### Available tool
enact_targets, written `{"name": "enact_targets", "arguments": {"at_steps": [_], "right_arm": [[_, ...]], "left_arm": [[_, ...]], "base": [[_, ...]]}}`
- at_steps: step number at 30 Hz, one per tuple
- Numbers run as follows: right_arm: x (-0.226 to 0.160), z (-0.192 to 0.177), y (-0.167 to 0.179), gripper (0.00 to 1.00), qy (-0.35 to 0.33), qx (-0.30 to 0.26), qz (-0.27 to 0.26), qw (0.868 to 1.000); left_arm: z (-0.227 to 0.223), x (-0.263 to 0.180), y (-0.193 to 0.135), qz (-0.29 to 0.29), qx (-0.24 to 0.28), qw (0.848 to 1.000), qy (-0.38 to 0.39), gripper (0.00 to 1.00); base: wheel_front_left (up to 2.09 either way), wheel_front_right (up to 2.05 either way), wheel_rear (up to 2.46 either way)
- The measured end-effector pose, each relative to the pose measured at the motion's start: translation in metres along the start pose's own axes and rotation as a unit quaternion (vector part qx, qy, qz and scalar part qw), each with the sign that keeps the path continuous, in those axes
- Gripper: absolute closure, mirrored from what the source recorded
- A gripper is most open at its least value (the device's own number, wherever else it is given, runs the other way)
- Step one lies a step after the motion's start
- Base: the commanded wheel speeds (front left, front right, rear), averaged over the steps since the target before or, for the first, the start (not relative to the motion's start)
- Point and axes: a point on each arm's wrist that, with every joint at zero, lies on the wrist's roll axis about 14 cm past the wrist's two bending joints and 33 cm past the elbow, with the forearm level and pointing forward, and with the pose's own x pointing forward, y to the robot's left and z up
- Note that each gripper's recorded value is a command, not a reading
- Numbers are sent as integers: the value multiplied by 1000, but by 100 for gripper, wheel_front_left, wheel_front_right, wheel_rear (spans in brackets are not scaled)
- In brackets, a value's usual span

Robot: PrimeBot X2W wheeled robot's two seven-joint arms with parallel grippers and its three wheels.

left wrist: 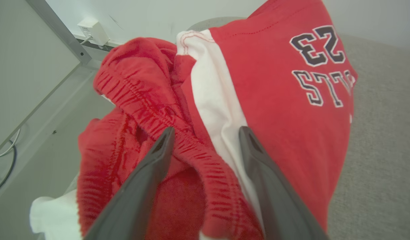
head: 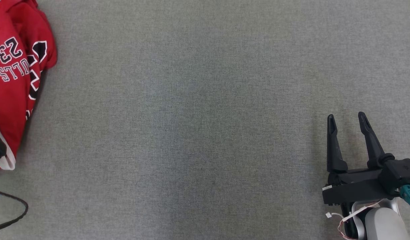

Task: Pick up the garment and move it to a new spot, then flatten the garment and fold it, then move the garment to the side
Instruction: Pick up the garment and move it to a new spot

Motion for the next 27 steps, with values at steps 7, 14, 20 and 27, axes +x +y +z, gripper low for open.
{"name": "enact_targets", "arguments": {"at_steps": [7, 14, 20, 27], "right_arm": [[-3, 7, 0, 0, -7, -2, -1, 1000], [-7, 10, -4, 0, -11, -2, -7, 1000], [-12, 17, -3, 0, -20, 0, -8, 1000], [-23, 24, -1, 0, -32, 21, -9, 999]], "left_arm": [[-38, -5, 5, 14, -26, 995, 93, 18], [-20, -3, -2, 5, -23, 998, 55, 100], [64, -11, -5, -2, -1, 994, -112, 100], [170, -47, -39, -48, 33, 960, -275, 100]], "base": [[0, 0, 0], [0, 0, 0], [0, 0, 0], [0, 0, 0]]}}
